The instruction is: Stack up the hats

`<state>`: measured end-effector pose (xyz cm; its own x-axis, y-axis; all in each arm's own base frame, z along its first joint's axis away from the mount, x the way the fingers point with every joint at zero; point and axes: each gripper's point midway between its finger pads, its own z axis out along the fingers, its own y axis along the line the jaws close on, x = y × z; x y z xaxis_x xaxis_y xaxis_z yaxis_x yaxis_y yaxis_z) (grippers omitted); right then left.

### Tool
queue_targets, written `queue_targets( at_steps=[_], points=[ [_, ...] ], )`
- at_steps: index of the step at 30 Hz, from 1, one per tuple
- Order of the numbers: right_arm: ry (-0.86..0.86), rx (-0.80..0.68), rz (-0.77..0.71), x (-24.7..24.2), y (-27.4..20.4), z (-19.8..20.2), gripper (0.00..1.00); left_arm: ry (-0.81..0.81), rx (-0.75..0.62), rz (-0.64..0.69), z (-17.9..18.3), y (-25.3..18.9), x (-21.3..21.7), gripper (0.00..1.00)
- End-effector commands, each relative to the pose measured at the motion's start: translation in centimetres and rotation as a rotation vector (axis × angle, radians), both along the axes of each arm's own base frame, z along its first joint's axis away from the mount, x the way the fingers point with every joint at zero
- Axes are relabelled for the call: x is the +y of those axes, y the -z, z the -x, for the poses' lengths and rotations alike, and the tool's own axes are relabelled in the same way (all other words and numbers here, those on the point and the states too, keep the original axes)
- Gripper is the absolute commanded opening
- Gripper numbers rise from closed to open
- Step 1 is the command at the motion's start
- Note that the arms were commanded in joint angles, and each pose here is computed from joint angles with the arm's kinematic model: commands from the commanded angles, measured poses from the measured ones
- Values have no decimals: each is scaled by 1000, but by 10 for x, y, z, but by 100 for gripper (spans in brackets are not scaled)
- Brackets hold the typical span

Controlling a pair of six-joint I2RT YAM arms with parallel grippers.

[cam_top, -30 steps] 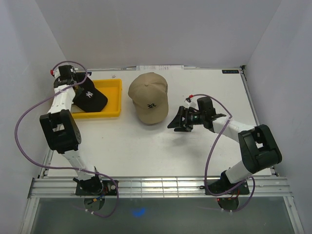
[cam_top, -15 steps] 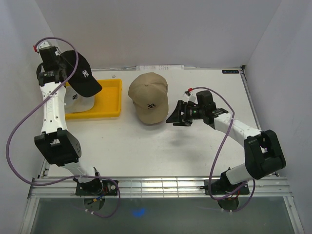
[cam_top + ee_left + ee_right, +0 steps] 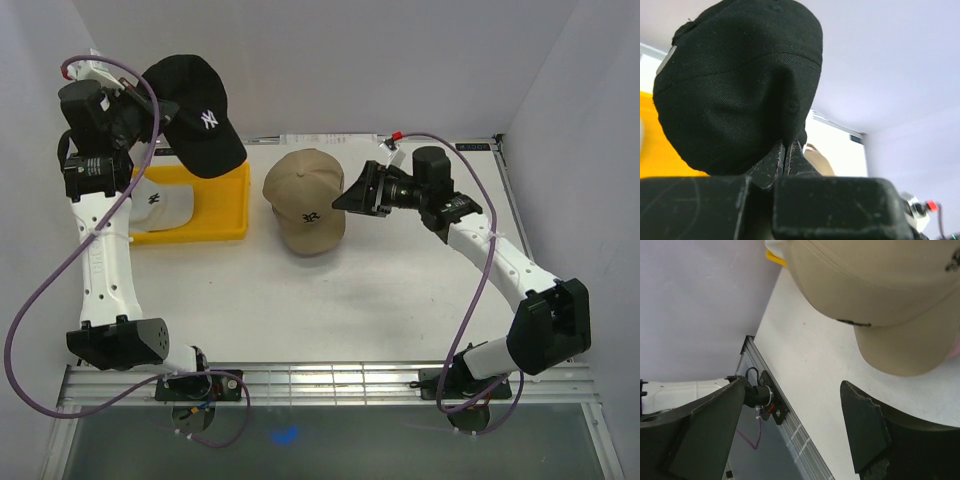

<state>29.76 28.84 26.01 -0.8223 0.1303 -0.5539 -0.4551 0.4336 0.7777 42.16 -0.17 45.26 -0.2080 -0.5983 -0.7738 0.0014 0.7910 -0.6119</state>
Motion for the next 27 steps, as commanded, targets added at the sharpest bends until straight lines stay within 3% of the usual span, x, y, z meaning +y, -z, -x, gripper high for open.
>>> queue_targets(
  at_steps=[1,13,27],
  points=[
    [-35,-155,-129,14,-63,-10,84,149,-132,84,32,-56,-45,0],
    [-75,-173,-372,33,-115,-21,91,401,-204,259,68,-95,-137,0],
    [-42,-87,-547,36,-124,-26,94,532,-171,327,72,-82,-211,0]
  ],
)
